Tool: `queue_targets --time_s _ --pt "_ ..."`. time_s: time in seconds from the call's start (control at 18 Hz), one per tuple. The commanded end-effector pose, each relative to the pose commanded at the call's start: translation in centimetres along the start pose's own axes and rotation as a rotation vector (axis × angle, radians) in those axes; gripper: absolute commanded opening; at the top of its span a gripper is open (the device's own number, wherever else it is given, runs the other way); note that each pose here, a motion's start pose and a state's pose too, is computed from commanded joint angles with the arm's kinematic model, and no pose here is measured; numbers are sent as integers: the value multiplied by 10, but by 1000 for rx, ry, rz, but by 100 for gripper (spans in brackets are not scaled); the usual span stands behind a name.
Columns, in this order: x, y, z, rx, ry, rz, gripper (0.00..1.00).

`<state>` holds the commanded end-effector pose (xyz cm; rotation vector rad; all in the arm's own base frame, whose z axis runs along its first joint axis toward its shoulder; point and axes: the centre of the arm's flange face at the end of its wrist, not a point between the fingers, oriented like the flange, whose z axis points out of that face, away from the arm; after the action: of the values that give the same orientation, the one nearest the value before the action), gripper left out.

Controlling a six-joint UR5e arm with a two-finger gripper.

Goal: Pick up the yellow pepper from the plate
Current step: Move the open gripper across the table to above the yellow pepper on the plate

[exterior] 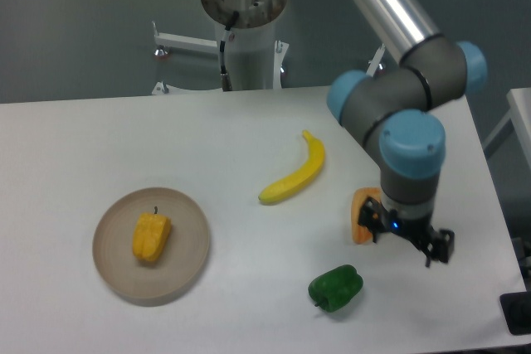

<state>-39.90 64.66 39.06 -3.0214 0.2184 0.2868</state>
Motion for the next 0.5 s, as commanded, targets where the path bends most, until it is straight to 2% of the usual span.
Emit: queue_targets --time_s 0.28,0.33,0.5 --pt "90 -27 -41 45 119 -148 100" --pt "114 -35 -37 35 163 -176 100" --pt "170 -53 -30 13 214 -195 100"
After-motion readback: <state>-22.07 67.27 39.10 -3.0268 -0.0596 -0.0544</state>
